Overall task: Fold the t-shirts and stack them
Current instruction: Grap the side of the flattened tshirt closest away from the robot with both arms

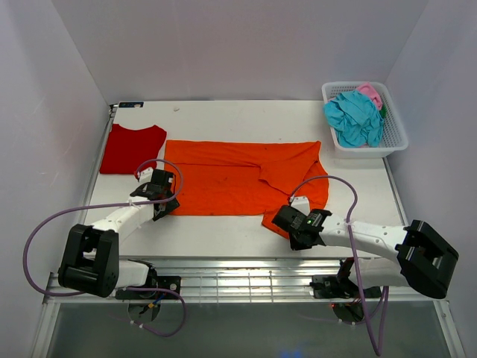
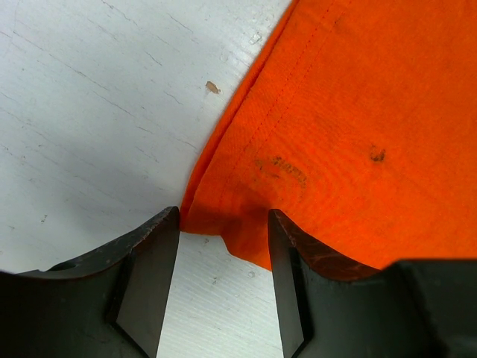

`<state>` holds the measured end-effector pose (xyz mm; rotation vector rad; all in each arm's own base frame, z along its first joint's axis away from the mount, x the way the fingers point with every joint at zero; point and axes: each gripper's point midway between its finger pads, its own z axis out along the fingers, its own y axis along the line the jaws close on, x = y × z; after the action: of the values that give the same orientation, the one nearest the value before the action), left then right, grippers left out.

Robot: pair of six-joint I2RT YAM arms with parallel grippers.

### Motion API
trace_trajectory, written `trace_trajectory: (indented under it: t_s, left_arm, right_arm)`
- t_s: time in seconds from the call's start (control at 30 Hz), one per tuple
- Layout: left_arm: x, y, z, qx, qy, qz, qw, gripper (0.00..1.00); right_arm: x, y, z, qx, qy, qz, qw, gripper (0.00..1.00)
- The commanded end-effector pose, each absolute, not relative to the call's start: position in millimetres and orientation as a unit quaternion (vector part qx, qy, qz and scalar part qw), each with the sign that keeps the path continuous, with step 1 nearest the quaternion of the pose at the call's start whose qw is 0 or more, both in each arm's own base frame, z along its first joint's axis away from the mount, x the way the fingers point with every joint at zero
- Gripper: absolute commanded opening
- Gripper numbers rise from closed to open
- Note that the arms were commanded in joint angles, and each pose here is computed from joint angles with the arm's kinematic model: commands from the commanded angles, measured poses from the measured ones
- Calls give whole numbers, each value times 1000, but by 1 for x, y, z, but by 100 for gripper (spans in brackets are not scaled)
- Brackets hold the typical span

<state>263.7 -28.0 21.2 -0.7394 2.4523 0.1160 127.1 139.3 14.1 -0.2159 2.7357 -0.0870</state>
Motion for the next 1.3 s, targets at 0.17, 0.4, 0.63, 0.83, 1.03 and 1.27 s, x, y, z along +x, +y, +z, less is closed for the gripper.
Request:
trace_trajectory:
  t_s: [0.17,0.4,0.63,0.83,1.03,1.27]
  left_arm:
    - [277,-27,41,-281,905,35,317,61]
    - [277,-24,39,-283,905,46,314,61]
    - [278,-22,36,-284,905,55,311,57]
    - [273,-19,32,-287,908,66,299,29]
    - [269,-18,31,-293,907,69,294,21]
    - [266,-15,31,-299,904,75,295,0]
  right_arm:
    - [117,113,13,-69,976,-91,184,8]
    - [123,112,38,-62,972,-93,206,8]
    - [124,112,39,-63,972,-93,208,8]
    - [123,111,34,-67,972,-95,204,8]
    - [124,116,33,-72,972,-90,204,8]
    - [126,117,30,-76,972,-94,202,8]
